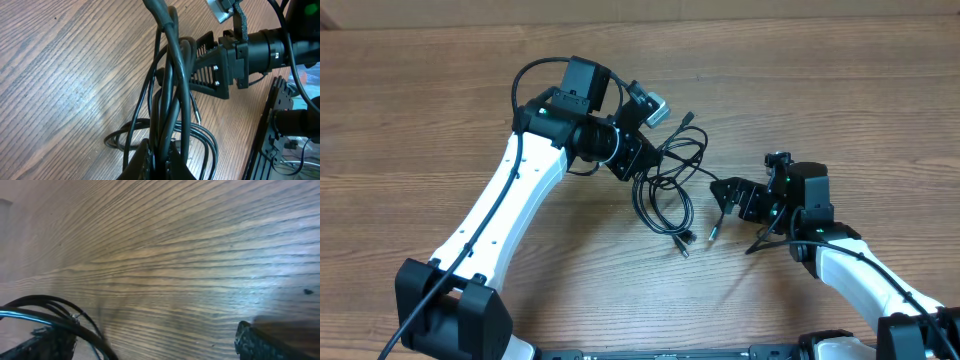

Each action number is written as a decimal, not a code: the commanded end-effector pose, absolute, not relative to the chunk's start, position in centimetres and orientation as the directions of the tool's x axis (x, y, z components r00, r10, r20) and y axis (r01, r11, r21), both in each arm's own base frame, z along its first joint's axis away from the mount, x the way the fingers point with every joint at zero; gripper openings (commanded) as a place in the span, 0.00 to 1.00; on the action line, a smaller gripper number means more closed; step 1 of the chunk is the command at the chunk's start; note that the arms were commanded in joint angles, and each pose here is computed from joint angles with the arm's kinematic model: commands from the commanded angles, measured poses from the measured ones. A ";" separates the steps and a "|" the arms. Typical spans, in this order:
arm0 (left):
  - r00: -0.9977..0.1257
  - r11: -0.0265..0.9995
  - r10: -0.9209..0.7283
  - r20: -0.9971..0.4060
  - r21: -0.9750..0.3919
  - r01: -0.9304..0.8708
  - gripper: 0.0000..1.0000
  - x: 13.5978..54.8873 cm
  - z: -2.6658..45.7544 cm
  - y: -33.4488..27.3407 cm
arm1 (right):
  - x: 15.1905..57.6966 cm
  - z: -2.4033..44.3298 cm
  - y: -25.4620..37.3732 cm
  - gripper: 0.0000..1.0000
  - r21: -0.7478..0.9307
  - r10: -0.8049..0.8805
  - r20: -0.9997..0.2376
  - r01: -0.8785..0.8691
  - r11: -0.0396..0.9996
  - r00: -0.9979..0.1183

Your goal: Untangle cables

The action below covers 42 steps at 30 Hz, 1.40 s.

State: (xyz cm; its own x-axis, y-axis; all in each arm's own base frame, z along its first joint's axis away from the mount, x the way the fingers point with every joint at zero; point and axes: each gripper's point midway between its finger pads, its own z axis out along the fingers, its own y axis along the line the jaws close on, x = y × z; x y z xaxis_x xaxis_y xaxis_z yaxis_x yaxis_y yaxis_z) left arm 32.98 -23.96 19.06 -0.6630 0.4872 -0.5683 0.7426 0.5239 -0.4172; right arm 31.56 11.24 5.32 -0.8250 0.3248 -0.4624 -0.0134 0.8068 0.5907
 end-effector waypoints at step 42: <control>-0.917 0.824 -0.175 -0.359 -0.563 0.063 0.04 38.8 19.9 -22.0 | 29.5 14.6 18.4 1.00 0.963 0.396 0.131 0.212 0.168 -0.909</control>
State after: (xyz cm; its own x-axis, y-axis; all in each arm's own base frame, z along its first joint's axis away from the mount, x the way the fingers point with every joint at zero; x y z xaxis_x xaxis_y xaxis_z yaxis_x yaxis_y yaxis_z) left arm 38.87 -21.45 18.79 -0.9143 -0.0841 -0.3962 0.1437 0.8471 -0.5116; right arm 29.34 18.52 14.59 -0.9269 0.3717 0.0513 0.1346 0.2017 0.9702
